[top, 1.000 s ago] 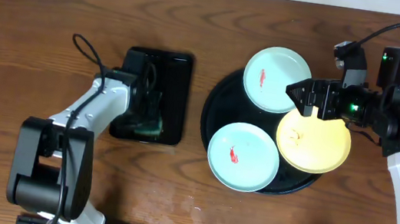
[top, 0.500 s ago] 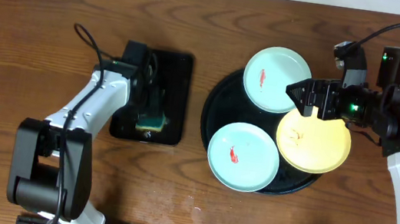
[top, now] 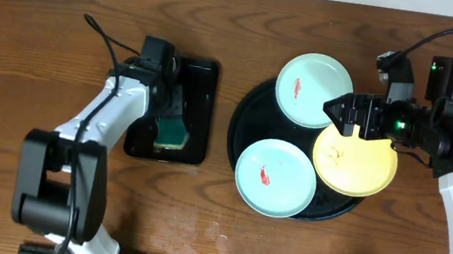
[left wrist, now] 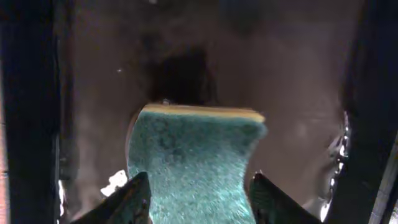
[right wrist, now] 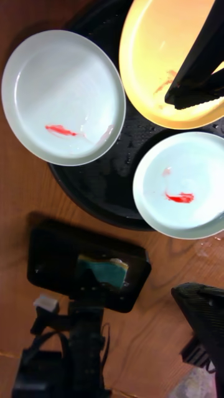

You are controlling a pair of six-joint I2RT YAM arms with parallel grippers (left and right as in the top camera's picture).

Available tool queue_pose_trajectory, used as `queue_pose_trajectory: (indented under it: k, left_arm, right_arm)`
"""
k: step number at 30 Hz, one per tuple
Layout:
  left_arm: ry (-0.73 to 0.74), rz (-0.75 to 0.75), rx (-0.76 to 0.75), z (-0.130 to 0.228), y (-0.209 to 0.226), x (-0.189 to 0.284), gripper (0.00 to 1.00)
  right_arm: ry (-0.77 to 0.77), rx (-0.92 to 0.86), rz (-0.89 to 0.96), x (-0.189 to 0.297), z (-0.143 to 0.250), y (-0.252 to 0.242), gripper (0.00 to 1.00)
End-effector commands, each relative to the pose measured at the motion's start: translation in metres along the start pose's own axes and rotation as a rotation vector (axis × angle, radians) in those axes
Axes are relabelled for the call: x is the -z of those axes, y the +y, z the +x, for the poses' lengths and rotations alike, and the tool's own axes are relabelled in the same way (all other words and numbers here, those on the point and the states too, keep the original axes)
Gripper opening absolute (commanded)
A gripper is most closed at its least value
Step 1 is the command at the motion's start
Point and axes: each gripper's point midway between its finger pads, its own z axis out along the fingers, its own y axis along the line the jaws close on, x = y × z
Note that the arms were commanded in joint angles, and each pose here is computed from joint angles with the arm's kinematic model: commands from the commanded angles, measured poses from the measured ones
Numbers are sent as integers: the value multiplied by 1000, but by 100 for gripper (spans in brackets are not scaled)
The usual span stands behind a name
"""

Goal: Clean dirty plates on tray and stack at the side

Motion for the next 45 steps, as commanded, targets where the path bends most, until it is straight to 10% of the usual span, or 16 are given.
queue_pose_trajectory:
  k: [1, 6, 12, 18, 26, 38, 42, 45]
  left_arm:
    - [91, -19, 12, 21, 4, -25, 38]
    - [147, -18, -3, 33, -1, -44, 8]
    - [73, 6, -8, 9, -9, -25, 7]
    - [-7, 31, -12, -11, -18, 15, 56]
    - [120, 15, -6, 25, -12, 22, 56]
    - [184, 4, -35, 56, -15, -29, 39]
    - [160, -43, -40, 51, -8, -36, 8]
    - [165, -43, -40, 51, -8, -34, 8]
  right_arm:
    - [29, -20, -5, -5, 9, 0, 88]
    - [48, -30, -2, -9, 15, -3, 87]
    - [51, -32, -2, -10, 17, -4, 86]
    - [68, -41, 58, -10, 21, -14, 82]
    - [236, -108, 109, -36, 73, -31, 72]
    - [387, -134, 105, -70, 136, -40, 66]
    - [411, -146, 106, -76, 149, -45, 66]
    - [426, -150, 106, -85, 163, -50, 66]
